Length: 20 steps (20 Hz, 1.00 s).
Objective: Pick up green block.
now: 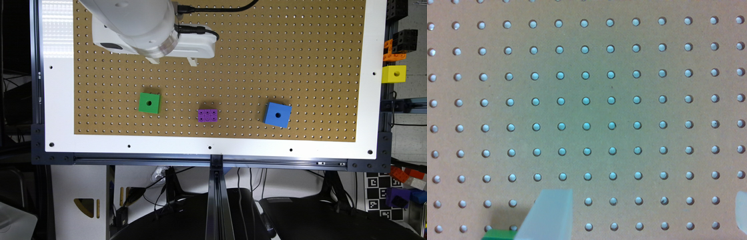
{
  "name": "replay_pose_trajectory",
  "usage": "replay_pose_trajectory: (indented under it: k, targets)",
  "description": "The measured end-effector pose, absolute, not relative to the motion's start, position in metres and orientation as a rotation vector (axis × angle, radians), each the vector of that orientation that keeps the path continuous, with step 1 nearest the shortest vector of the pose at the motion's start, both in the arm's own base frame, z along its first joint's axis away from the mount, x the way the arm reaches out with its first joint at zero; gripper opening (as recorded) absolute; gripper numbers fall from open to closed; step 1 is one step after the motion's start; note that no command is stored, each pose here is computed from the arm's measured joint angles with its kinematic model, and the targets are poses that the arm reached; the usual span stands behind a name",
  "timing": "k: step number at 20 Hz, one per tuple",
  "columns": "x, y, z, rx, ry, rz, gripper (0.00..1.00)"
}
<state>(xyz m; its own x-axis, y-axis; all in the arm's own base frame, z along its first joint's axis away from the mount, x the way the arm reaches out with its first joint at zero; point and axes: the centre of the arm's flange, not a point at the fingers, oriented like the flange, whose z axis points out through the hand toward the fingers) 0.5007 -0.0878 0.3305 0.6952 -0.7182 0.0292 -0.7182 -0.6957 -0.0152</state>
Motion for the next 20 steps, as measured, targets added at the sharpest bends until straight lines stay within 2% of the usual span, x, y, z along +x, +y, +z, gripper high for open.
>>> replay_pose_trajectory:
  k: [5,10,14,20]
  targets:
    - [0.5,-0.09,0.33,-2.889,1.228,-0.049,1.0]
    - [0.503,-0.118,0.335,-2.889,1.229,-0.076,1.0]
    - [0.522,-0.144,0.334,-2.889,1.226,-0.095,1.0]
    - [0.551,-0.166,0.322,-2.889,1.229,-0.102,1.0]
